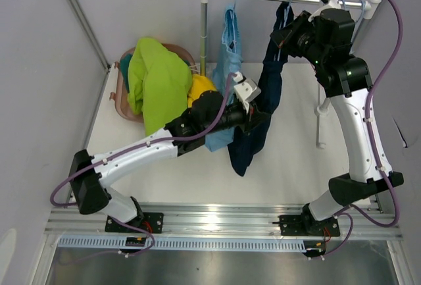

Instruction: Remove the shorts from the hanger

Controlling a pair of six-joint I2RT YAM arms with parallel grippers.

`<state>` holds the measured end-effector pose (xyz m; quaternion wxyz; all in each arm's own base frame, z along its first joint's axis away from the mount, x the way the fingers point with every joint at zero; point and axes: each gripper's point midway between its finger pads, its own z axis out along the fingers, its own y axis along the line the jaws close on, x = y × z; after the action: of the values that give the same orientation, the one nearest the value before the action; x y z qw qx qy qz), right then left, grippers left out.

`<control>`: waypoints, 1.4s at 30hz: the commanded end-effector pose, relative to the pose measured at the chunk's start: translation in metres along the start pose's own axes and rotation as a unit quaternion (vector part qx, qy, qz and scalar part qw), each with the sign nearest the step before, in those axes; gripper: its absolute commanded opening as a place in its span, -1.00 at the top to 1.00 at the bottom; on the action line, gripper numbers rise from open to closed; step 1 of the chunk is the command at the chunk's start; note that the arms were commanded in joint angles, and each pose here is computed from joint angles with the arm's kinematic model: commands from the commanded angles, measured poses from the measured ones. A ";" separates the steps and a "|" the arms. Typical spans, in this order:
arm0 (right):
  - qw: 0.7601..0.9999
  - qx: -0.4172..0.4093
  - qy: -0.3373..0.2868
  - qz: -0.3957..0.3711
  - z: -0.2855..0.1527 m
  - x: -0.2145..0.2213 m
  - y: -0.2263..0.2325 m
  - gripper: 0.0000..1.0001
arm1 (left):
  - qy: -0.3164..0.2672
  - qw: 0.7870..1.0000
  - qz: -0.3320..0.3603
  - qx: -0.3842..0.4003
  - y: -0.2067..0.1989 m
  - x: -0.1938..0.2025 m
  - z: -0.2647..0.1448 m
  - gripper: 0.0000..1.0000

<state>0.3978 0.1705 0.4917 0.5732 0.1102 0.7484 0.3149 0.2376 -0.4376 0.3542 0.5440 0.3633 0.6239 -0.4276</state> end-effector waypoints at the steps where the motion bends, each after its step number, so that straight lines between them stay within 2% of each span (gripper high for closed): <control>1: 0.997 -0.039 -0.069 -0.001 -0.021 -0.049 0.017 1.00 | 0.004 1.000 0.008 0.022 -0.037 0.022 -0.022 1.00; 2: 0.996 -0.045 -0.074 -0.002 -0.023 -0.056 0.019 1.00 | -0.009 1.000 0.008 0.021 -0.046 0.018 -0.034 1.00; 3: 0.997 -0.037 -0.074 -0.002 -0.017 -0.061 0.011 1.00 | 0.023 1.000 0.003 0.019 -0.050 0.057 -0.041 1.00; 4: 0.997 -0.035 -0.073 -0.001 -0.016 -0.062 0.009 1.00 | 0.027 0.999 -0.004 0.040 -0.072 0.066 -0.047 1.00; 6: 0.996 -0.039 -0.078 -0.001 -0.015 -0.070 0.008 1.00 | 0.015 0.999 -0.017 0.044 -0.088 0.070 -0.059 1.00; 7: 0.996 -0.034 -0.081 0.001 -0.016 -0.074 0.005 1.00 | 0.043 0.997 -0.035 0.053 -0.100 0.103 -0.066 1.00; 10: 0.996 -0.036 -0.078 0.006 -0.019 -0.073 0.004 1.00 | 0.043 0.996 -0.068 0.046 -0.102 0.111 -0.066 1.00; 13: 0.996 -0.049 -0.067 0.020 -0.027 -0.060 0.005 1.00 | 0.047 0.998 -0.042 -0.003 -0.085 0.107 -0.053 1.00; 14: 0.996 -0.051 -0.063 0.024 -0.030 -0.055 0.007 1.00 | 0.021 0.999 -0.032 -0.016 -0.081 0.077 -0.044 1.00; 16: 0.997 -0.054 -0.049 0.029 -0.041 -0.042 0.008 1.00 | 0.052 0.996 -0.001 -0.076 -0.049 0.090 -0.027 1.00; 17: 0.997 -0.059 -0.041 0.028 -0.046 -0.035 0.012 1.00 | 0.019 0.996 -0.003 -0.082 -0.045 0.050 -0.015 1.00; 19: 0.998 -0.061 -0.019 0.030 -0.062 -0.020 0.013 1.00 | 0.048 0.991 0.003 -0.121 -0.009 0.062 0.003 1.00; 20: 0.997 -0.068 -0.007 0.031 -0.069 -0.011 0.019 1.00 | 0.007 0.992 0.001 -0.128 -0.004 0.016 0.012 1.00; 22: 0.997 -0.062 0.027 0.040 -0.076 0.015 0.014 1.00 | 0.013 0.986 0.006 -0.167 0.031 0.003 0.027 1.00; 23: 0.996 -0.078 0.028 0.042 -0.095 0.018 0.020 1.00 | 0.017 0.983 0.007 -0.182 0.044 -0.001 0.032 1.00; 24: 0.995 -0.080 0.037 0.047 -0.101 0.026 0.020 1.00 | -0.017 0.982 0.005 -0.189 0.049 -0.049 0.033 1.00; 25: 0.994 -0.075 0.050 0.054 -0.102 0.037 0.014 1.00 | -0.009 0.978 0.004 -0.210 0.072 -0.051 0.034 1.00; 26: 0.994 -0.083 0.041 0.053 -0.114 0.033 0.017 1.00 | 0.017 0.975 0.001 -0.220 0.086 -0.033 0.049 1.00; 27: 0.995 -0.078 0.042 0.050 -0.116 0.034 0.014 1.00 | 0.001 0.975 0.000 -0.222 0.087 -0.065 0.045 1.00; 28: 0.996 -0.071 0.041 0.038 -0.116 0.034 0.011 1.00 | 0.011 0.974 0.001 -0.227 0.092 -0.061 0.046 1.00; 30: 0.997 -0.065 0.035 0.027 -0.114 0.024 0.013 1.00 | 0.014 0.976 -0.003 -0.216 0.085 -0.060 0.042 1.00; 32: 0.998 -0.057 0.025 0.018 -0.107 0.014 0.009 1.00 | 0.045 0.978 -0.007 -0.203 0.069 -0.026 0.036 1.00; 33: 0.998 -0.059 0.022 0.015 -0.098 0.008 0.009 1.00 | 0.005 0.980 -0.004 -0.200 0.055 -0.055 0.016 1.00; 34: 0.998 -0.052 0.014 0.015 -0.092 0.000 0.003 1.00 | -0.002 0.983 0.000 -0.184 0.032 -0.058 0.009 1.00; 35: 0.998 -0.052 0.012 0.013 -0.086 -0.003 0.002 1.00 | 0.027 0.982 0.004 -0.187 0.027 -0.028 0.001 1.00; 36: 0.998 -0.056 0.002 0.012 -0.083 -0.013 0.003 1.00 | 0.005 0.981 -0.003 -0.193 0.018 -0.048 -0.023 1.00; 38: 0.999 -0.047 0.006 0.013 -0.060 -0.018 -0.008 1.00 | 0.027 0.983 -0.007 -0.181 -0.003 -0.036 -0.044 1.00; 39: 0.999 -0.050 -0.005 0.012 -0.057 -0.028 -0.005 1.00 | 0.022 0.984 -0.013 -0.174 -0.016 -0.041 -0.055 1.00; 40: 0.999 -0.040 0.001 0.014 -0.042 -0.028 -0.016 1.00 | 0.001 0.986 -0.017 -0.167 -0.024 -0.062 -0.077 1.00; 42: 0.999 -0.035 -0.003 0.016 -0.030 -0.034 -0.022 1.00 | 0.006 0.985 -0.010 -0.174 -0.028 -0.072 -0.101 1.00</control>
<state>0.3705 0.1285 0.4936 0.5518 0.1191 0.7501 0.3446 0.1916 -0.4086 0.3429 0.5219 0.3354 0.7330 -0.2791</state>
